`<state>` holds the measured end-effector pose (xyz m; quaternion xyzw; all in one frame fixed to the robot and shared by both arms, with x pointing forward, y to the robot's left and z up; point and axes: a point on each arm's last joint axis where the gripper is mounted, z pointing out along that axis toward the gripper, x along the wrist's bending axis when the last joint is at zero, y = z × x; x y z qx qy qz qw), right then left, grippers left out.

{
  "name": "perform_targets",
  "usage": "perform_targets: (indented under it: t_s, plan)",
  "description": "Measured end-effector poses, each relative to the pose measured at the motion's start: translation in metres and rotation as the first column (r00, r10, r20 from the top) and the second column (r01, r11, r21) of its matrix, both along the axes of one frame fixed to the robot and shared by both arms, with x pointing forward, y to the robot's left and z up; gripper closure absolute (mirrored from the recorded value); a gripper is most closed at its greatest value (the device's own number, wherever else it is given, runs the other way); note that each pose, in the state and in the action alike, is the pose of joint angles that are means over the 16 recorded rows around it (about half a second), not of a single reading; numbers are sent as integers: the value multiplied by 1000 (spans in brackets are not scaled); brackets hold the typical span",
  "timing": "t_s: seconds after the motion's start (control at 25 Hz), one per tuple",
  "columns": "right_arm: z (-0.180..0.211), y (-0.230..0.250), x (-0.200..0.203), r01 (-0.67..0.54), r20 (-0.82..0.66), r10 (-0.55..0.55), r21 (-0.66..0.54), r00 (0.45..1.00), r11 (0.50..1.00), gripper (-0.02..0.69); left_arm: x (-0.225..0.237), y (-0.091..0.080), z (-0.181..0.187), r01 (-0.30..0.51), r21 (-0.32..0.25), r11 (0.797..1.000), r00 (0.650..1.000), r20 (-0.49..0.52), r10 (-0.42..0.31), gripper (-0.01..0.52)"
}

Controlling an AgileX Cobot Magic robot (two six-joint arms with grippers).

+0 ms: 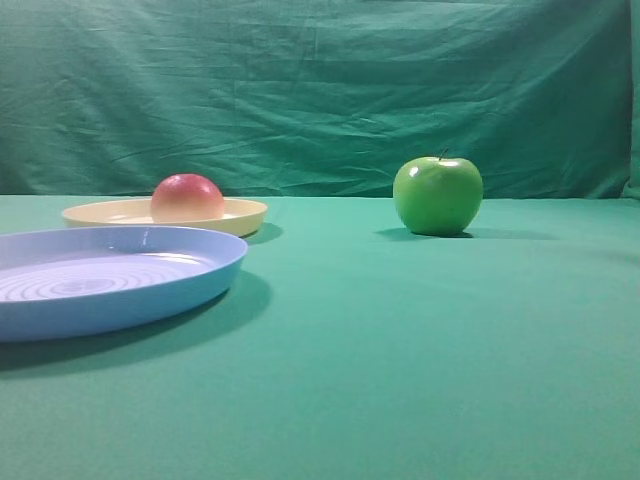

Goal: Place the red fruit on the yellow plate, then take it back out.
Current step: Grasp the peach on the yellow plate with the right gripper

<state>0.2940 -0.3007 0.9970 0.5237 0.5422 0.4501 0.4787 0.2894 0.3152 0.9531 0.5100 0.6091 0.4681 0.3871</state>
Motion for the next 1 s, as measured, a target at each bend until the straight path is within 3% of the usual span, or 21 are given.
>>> perform_targets:
  t_s: [0.44, 1.0]
  plan:
    - [-43, 0, -2, 14, -111, -11, 28, 994, 999, 665, 0, 0, 0, 0, 0, 1000, 1000, 0, 0, 514]
    - [-51, 1, -3, -12, -172, 10, -12, 985, 1000, 665, 0, 0, 0, 0, 0, 1000, 1000, 0, 0, 514]
